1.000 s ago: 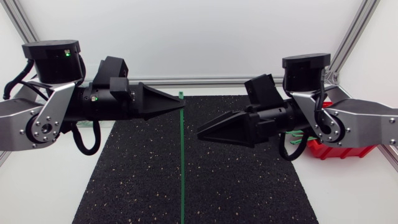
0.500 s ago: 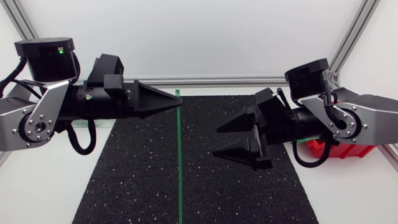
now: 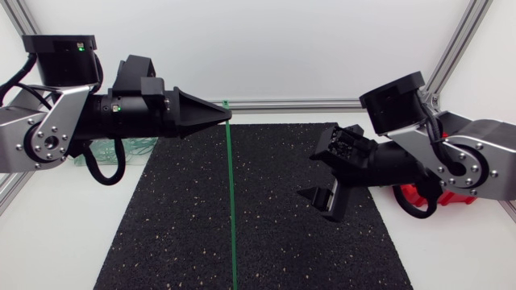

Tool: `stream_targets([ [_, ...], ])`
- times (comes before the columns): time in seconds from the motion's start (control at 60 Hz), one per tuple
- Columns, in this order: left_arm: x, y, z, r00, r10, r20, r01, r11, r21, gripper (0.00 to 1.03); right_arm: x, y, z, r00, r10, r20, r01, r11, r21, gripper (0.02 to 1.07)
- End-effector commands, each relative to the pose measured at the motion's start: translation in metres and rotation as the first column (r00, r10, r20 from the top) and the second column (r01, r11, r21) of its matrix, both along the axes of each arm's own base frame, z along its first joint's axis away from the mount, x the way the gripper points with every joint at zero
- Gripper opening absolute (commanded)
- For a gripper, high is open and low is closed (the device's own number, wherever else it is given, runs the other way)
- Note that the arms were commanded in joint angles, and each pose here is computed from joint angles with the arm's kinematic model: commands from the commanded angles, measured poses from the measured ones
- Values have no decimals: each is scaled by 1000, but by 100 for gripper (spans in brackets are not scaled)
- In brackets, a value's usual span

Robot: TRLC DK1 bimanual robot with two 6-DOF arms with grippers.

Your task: Take a green cable tie from the red box, thread the tail through the head to close it, then place it in the transparent bin on the left.

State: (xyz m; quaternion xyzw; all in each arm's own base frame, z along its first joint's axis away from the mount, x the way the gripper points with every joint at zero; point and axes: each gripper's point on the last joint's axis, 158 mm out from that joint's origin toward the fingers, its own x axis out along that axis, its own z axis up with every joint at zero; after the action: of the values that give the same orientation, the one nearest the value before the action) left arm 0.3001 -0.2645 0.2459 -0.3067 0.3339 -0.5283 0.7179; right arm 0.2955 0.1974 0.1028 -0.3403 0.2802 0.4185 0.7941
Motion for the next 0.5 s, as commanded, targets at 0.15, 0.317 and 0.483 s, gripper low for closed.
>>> stream_targets([
  [0.15,17,4,11,999,23,37,-23,1000,-1,4,-26,5,-14,992,68,-107,-77,993,-89,103],
  [0.317,26,10,13,998,44,37,-44,999,0,4,-5,6,-19,993,122,-3,-122,988,-99,103],
  [0.483,30,15,12,999,37,23,-36,999,-5,4,18,11,7,926,176,335,-142,982,-125,103],
])
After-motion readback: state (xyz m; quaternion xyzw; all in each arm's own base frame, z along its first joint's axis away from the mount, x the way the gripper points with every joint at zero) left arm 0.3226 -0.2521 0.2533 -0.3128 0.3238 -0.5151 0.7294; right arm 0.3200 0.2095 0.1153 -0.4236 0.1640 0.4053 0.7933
